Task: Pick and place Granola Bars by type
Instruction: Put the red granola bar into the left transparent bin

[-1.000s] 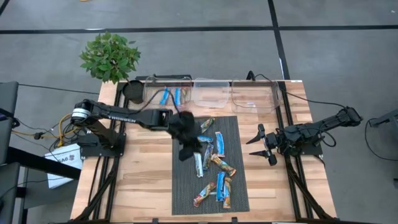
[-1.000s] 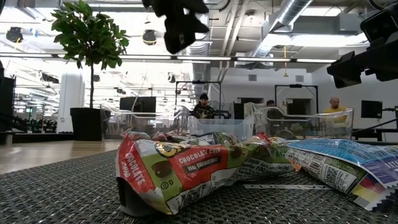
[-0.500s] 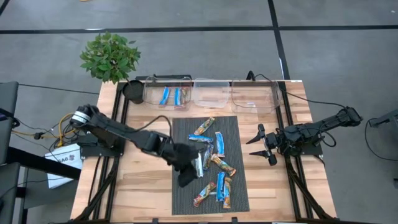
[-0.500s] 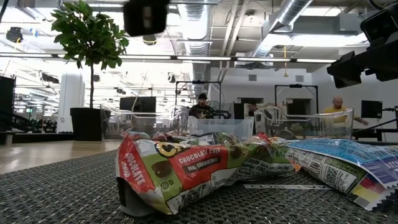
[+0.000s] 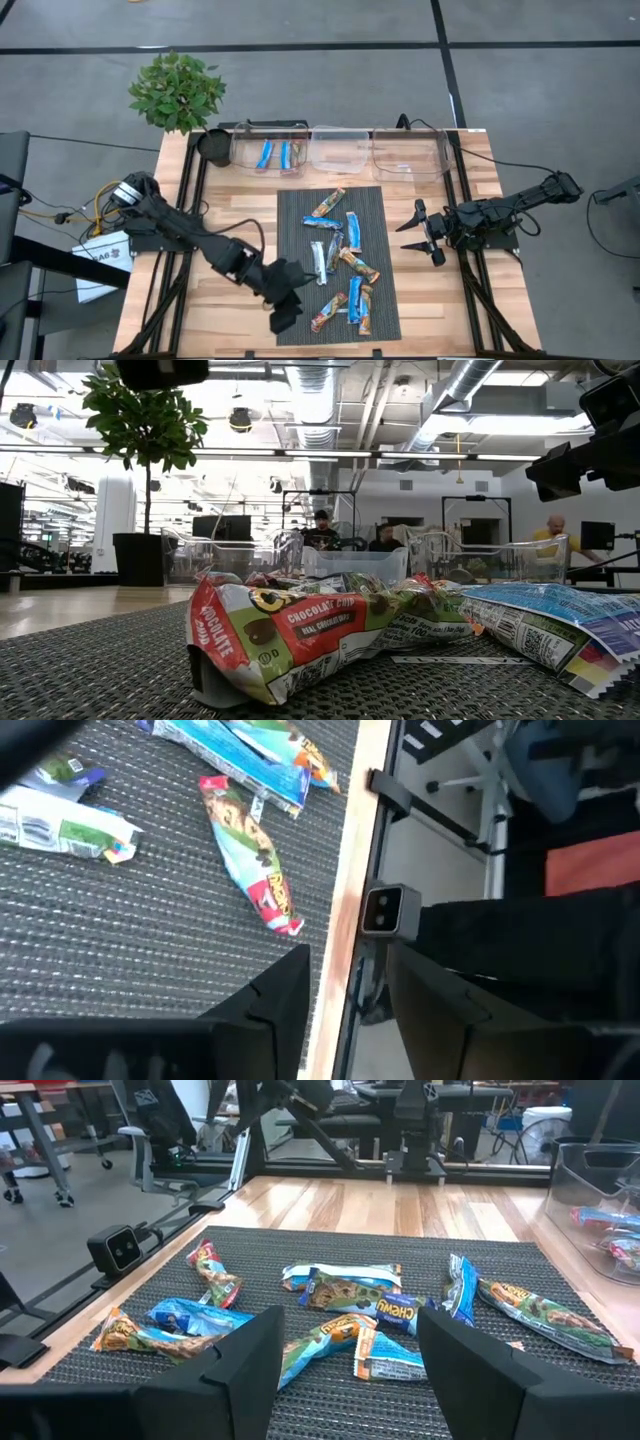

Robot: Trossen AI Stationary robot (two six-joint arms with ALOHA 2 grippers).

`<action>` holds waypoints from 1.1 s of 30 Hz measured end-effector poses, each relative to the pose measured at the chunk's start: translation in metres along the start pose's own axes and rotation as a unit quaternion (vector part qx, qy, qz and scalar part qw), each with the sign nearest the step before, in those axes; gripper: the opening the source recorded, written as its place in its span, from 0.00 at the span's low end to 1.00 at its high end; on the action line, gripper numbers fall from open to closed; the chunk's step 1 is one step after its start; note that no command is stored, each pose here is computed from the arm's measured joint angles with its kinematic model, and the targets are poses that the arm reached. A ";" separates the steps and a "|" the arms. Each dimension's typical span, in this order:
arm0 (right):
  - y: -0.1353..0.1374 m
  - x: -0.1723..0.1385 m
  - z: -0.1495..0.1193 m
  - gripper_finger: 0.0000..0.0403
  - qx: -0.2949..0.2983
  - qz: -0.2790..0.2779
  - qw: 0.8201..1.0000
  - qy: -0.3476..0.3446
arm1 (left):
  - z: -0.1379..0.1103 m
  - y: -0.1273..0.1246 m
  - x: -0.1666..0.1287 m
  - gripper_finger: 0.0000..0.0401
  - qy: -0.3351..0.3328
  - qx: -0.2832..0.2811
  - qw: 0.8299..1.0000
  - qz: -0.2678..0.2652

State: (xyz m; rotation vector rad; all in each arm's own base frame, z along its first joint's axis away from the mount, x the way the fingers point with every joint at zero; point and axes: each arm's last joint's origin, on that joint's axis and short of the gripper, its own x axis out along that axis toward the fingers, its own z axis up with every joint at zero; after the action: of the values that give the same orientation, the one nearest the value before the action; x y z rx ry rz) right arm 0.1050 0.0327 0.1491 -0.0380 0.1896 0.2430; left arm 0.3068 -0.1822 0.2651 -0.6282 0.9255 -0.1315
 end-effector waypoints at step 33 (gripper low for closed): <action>0.000 0.000 0.000 0.55 0.000 0.000 1.000 -0.001 | 0.003 -0.007 0.110 0.36 0.004 0.015 0.993 0.118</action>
State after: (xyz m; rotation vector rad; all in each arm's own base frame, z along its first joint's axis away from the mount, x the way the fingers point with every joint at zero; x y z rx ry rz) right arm 0.1050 0.0327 0.1492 -0.0377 0.1878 0.2430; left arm 0.3773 -0.2265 0.1928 -0.4853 0.9971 0.0638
